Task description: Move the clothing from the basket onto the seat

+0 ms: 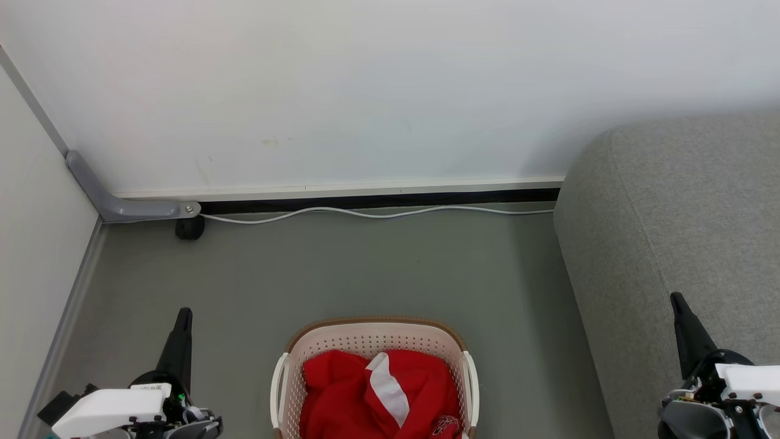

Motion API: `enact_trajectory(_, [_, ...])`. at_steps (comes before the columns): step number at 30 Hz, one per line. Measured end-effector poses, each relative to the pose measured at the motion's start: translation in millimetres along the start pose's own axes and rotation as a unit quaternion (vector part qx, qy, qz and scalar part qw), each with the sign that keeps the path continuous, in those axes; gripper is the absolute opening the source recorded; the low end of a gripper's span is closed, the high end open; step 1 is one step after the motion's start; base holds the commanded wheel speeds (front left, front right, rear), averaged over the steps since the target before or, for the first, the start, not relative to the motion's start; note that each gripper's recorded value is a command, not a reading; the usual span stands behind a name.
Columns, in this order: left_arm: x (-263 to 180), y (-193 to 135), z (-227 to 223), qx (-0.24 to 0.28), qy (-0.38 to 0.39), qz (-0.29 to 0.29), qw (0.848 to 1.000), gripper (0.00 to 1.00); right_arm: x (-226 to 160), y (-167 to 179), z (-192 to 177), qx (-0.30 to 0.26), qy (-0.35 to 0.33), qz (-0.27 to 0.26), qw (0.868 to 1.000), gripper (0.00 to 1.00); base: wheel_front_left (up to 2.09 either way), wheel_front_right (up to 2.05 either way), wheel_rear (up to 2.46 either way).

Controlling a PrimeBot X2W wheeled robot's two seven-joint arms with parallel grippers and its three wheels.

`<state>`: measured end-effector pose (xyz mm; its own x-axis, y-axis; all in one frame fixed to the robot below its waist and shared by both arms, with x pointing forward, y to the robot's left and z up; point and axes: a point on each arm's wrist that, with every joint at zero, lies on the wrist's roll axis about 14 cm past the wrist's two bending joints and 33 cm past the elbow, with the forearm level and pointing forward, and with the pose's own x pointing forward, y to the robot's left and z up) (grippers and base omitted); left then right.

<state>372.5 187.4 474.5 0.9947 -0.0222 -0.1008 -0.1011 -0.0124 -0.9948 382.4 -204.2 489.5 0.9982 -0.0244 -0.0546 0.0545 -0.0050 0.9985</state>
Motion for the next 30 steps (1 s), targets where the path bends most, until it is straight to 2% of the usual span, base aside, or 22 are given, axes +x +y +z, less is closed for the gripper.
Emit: enact_trajectory(30, [0.0,0.0,0.0,0.0,0.0,0.0,1.0,0.0,0.0,0.0,0.0,0.0,0.0,0.0,1.0,0.0,0.0,0.0,0.0])
